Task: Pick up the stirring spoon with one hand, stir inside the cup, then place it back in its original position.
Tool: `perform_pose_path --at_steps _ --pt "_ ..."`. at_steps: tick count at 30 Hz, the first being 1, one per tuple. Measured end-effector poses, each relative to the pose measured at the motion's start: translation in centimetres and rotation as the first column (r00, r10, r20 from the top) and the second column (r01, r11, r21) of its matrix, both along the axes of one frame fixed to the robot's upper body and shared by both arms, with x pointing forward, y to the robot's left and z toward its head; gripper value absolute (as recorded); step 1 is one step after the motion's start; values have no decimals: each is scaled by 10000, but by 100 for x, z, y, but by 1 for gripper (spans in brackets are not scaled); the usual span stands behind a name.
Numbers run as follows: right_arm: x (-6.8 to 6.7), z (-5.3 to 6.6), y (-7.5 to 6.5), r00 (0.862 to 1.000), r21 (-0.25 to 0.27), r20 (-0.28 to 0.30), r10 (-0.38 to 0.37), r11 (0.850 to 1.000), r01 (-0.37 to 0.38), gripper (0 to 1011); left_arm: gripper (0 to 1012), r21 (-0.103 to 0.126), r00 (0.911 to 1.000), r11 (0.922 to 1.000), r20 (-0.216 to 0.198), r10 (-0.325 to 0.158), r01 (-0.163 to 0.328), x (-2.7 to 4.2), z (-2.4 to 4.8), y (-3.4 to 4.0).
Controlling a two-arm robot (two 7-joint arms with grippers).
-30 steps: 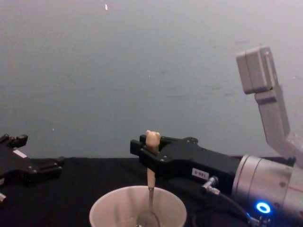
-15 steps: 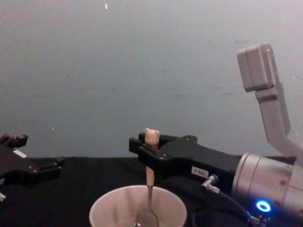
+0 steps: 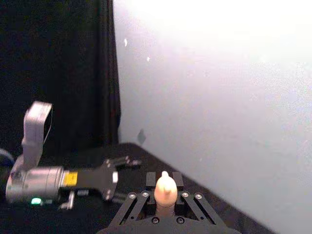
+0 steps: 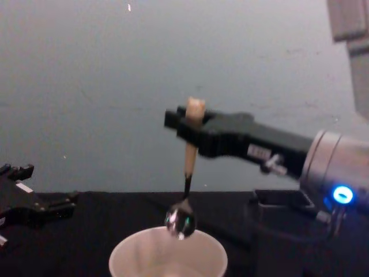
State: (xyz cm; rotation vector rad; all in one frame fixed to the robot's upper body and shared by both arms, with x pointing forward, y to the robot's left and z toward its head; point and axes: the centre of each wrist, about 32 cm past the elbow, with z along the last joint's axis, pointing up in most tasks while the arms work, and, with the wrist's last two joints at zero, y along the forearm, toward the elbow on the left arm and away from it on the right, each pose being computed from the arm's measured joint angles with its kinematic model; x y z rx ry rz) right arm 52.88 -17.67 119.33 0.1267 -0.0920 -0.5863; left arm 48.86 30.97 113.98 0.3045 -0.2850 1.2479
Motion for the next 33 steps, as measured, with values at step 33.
perform_pose_path --at_steps 33 --pt "-284 294 -578 9458 -185 1030 -3080 9501 3114 208 1001 0 10000 10000 1 0 0 0 0 0"
